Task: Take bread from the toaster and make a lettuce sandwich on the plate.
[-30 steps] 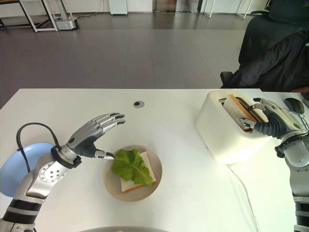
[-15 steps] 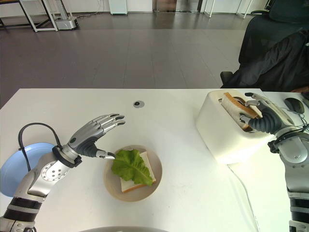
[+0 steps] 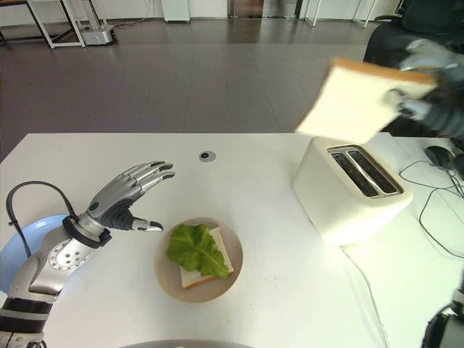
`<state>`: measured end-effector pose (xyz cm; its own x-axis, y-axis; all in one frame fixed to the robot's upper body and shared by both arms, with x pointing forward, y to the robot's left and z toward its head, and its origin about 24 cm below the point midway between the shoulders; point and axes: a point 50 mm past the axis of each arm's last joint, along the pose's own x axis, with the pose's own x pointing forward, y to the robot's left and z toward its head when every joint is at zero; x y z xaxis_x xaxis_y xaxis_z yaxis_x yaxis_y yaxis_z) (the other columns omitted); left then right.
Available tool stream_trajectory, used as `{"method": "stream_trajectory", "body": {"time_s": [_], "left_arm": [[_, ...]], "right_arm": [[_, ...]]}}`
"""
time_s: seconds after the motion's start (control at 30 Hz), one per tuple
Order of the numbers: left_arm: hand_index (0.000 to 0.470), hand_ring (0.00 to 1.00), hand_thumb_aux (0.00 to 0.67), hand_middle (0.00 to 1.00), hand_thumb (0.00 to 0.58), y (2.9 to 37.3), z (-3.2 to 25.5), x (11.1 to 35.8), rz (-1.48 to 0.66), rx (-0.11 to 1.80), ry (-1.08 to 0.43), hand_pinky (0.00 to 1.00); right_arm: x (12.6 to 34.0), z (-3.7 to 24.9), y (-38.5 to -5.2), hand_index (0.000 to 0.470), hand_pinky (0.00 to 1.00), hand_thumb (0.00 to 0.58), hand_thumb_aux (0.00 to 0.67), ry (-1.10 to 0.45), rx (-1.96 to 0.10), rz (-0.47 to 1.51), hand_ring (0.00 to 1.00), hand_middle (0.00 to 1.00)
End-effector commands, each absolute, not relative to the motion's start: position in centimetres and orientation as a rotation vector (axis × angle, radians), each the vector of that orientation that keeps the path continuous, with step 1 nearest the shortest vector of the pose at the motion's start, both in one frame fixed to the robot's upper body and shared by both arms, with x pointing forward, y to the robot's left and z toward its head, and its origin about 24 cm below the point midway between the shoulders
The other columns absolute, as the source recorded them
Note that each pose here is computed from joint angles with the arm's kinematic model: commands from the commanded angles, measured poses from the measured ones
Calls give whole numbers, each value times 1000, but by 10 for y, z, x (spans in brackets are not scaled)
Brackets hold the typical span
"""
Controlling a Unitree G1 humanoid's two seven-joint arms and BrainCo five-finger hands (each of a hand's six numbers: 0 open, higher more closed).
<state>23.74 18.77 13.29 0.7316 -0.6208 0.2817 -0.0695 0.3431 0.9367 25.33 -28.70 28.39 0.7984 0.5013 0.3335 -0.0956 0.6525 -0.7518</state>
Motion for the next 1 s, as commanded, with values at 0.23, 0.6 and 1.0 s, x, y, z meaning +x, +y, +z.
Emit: {"method": "stream_trajectory", "body": {"time_s": [0.23,0.6,1.0], "left_arm": [[0,0,0,0,0,206,160,199,-473,1276,-820,0],[0,0,0,0,0,173,170,174,-563,1373,-945,0],[0,0,0,0,0,153,115,182,-841,1513,-783,0]], "right_arm": [[296,210,-145,470,0,580,670,-243,-514,1240,0,0],[296,127,-109,470,0,580,670,104,-565,1344,0,0],[303,104,-98,470,0,580,670,148,-668,1351,0,0]]}}
